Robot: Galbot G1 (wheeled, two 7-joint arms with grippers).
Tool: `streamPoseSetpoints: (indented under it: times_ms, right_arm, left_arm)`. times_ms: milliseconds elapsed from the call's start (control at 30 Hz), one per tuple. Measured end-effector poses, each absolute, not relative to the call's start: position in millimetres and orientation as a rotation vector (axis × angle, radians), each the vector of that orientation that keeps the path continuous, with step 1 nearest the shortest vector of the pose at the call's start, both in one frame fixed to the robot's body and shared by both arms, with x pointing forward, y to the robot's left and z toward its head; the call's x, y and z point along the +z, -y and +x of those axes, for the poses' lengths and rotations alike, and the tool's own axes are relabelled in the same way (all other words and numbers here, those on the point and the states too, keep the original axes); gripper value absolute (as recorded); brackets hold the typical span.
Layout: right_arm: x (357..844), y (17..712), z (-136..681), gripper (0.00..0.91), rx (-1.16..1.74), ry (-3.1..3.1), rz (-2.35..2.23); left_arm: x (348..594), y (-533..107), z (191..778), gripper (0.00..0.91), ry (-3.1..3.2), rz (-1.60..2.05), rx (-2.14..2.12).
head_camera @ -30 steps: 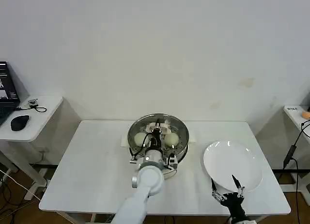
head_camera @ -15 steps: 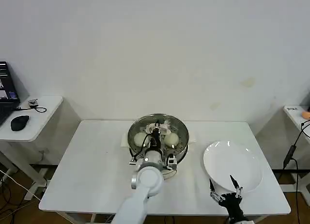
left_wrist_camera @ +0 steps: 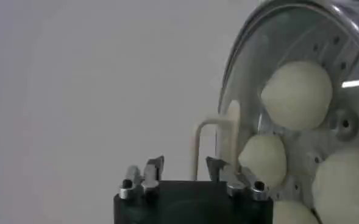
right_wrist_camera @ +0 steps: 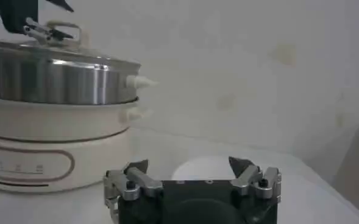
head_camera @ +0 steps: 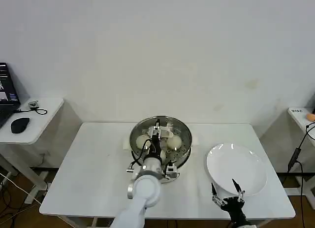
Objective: Take steamed baozi put them in steamer then cover it.
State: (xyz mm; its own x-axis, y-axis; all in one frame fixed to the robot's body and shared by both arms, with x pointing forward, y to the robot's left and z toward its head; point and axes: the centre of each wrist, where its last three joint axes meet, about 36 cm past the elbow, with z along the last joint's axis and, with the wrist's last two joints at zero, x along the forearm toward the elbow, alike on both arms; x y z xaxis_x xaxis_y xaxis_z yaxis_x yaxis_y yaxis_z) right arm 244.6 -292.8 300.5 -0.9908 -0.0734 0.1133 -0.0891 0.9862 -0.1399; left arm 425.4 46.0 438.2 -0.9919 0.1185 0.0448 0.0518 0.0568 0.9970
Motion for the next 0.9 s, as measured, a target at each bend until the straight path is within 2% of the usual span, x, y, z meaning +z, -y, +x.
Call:
streamPoseSetpoints:
  times_ms: [333, 533, 733, 900]
  right_arm:
    - [299.5, 293.1, 242.7, 0.907, 0.225, 3.017, 0.123]
    - [300.5, 297.2, 238.0, 0.907, 0.228, 3.014, 0.123]
    - [309.1, 303.8, 231.4, 0.907, 0.229, 3.008, 0.134]
    - [322.4, 309.8, 224.6, 0.907, 0.237, 2.999, 0.167]
  left_arm:
    - [454.0, -65.4, 387.3, 0.907, -2.257, 0.209, 2.019]
    - [464.5, -97.8, 361.1, 0.907, -2.298, 0.201, 1.907]
    - [467.0, -145.5, 340.5, 0.907, -2.453, 0.103, 1.623]
    - [459.3, -189.9, 333.5, 0.907, -2.664, -0.024, 1.325]
